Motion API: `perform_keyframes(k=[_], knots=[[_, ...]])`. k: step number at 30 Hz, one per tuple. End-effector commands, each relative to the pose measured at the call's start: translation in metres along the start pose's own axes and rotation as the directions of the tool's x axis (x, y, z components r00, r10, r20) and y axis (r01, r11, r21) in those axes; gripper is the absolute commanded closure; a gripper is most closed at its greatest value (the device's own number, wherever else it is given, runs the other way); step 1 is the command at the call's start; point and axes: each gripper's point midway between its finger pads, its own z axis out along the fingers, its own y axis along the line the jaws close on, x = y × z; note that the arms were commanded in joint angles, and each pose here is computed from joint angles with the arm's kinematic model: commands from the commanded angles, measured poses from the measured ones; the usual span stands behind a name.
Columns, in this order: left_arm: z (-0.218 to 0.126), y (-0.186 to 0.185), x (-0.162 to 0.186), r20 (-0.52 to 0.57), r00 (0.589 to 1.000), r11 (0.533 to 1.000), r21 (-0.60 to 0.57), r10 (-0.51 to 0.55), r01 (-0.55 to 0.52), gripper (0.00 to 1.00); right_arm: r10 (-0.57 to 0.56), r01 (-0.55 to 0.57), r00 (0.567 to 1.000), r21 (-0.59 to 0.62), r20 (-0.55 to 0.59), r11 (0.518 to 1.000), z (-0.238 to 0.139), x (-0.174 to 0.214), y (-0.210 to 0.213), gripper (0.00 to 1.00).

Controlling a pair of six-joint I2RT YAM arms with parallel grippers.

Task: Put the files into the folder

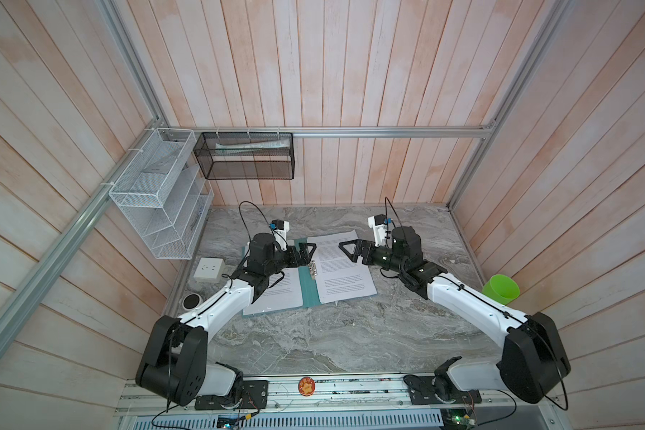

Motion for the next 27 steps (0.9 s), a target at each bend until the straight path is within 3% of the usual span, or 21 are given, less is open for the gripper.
perform_keyframes(k=[1,4,9,14,18,25,27], knots=[[-0.015,0.023,0.023,-0.042,0.999,0.994,-0.11,0.009,-0.013,0.0,0.019,-0.017,0.999,0.05,-0.039,0.999,0.015,0.0,-0.012,0.02],[-0.026,0.032,0.042,-0.072,0.997,0.99,-0.14,-0.017,0.007,0.02,0.056,-0.053,0.996,0.04,-0.072,0.998,0.025,0.012,-0.02,0.03],[-0.041,0.042,0.065,-0.062,0.993,0.988,-0.12,-0.103,0.095,0.1,0.13,-0.13,0.981,0.006,-0.146,0.991,0.044,0.032,-0.027,0.19],[-0.043,0.053,0.082,-0.065,0.984,0.98,-0.123,-0.166,0.157,0.14,0.206,-0.21,0.952,0.006,-0.225,0.978,0.063,0.054,-0.035,0.46],[-0.04,0.06,0.087,-0.071,0.977,0.976,-0.105,-0.2,0.192,0.24,0.259,-0.273,0.919,-0.005,-0.298,0.962,0.079,0.074,-0.038,0.64],[-0.033,0.069,0.092,-0.08,0.97,0.969,-0.113,-0.229,0.22,0.31,0.307,-0.336,0.873,-0.012,-0.378,0.942,0.1,0.097,-0.04,0.67],[-0.031,0.073,0.095,-0.084,0.967,0.966,-0.115,-0.243,0.232,0.34,0.312,-0.344,0.864,-0.011,-0.395,0.939,0.107,0.103,-0.04,0.73]])
